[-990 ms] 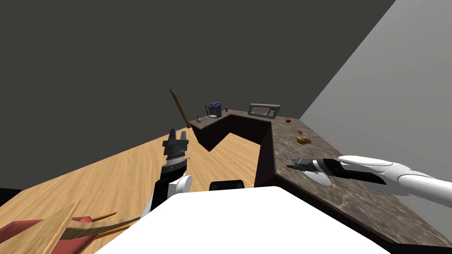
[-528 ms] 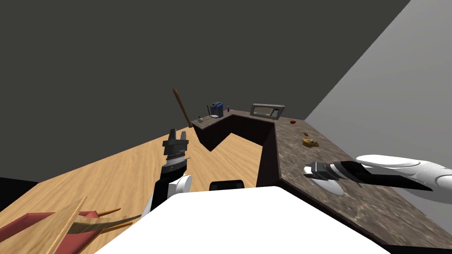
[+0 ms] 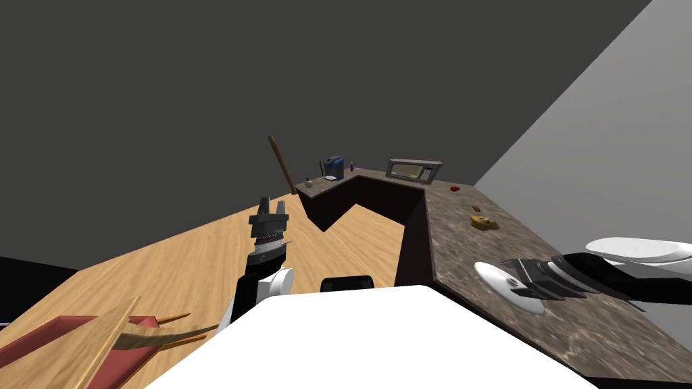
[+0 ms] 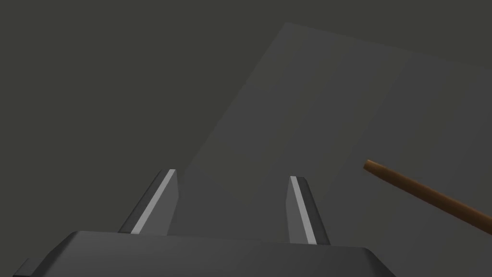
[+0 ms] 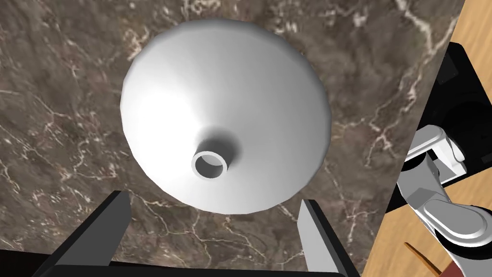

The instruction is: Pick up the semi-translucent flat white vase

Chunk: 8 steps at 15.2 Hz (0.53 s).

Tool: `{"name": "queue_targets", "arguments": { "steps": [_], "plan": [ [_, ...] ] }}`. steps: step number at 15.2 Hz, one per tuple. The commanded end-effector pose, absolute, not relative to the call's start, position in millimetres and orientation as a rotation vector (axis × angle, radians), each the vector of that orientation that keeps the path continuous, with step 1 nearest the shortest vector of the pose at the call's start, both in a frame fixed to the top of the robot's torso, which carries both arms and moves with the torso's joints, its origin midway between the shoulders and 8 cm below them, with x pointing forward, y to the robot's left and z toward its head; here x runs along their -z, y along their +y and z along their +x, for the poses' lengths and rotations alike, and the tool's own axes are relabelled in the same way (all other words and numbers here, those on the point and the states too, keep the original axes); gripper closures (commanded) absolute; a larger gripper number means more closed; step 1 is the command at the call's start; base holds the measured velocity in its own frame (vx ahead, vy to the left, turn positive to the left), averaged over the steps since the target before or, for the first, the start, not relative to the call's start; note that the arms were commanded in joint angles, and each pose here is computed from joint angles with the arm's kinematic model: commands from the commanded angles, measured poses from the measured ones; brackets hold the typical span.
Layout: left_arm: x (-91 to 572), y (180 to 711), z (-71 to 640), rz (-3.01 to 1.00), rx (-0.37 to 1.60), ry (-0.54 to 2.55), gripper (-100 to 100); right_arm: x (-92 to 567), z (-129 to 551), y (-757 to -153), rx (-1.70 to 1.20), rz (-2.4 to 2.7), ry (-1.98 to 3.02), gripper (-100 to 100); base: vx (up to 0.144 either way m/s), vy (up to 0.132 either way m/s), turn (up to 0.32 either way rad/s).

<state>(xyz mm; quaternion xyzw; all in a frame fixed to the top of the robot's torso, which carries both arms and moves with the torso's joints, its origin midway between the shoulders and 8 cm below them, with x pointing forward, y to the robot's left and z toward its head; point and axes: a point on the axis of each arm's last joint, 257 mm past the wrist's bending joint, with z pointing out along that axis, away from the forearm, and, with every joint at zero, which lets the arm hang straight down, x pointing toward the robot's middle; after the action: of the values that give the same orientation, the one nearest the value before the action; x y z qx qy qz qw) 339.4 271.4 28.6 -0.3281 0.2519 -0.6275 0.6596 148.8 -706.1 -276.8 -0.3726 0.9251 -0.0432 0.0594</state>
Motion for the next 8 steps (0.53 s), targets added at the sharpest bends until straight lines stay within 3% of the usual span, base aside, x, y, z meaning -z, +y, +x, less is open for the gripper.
{"name": "queue_targets", "arguments": {
  "steps": [1, 8],
  "plan": [
    [-29, 271, 339, -0.743, 1.42, 0.57, 0, 267, 134, -718, 0.159, -1.207, 2.828, -100, 0.023, -0.008, 0.036],
    [-29, 271, 339, -0.743, 1.42, 0.57, 0, 283, 161, -691, 0.131, -1.245, 2.79, -100, 0.025, -0.025, -0.1]
  ]
}}
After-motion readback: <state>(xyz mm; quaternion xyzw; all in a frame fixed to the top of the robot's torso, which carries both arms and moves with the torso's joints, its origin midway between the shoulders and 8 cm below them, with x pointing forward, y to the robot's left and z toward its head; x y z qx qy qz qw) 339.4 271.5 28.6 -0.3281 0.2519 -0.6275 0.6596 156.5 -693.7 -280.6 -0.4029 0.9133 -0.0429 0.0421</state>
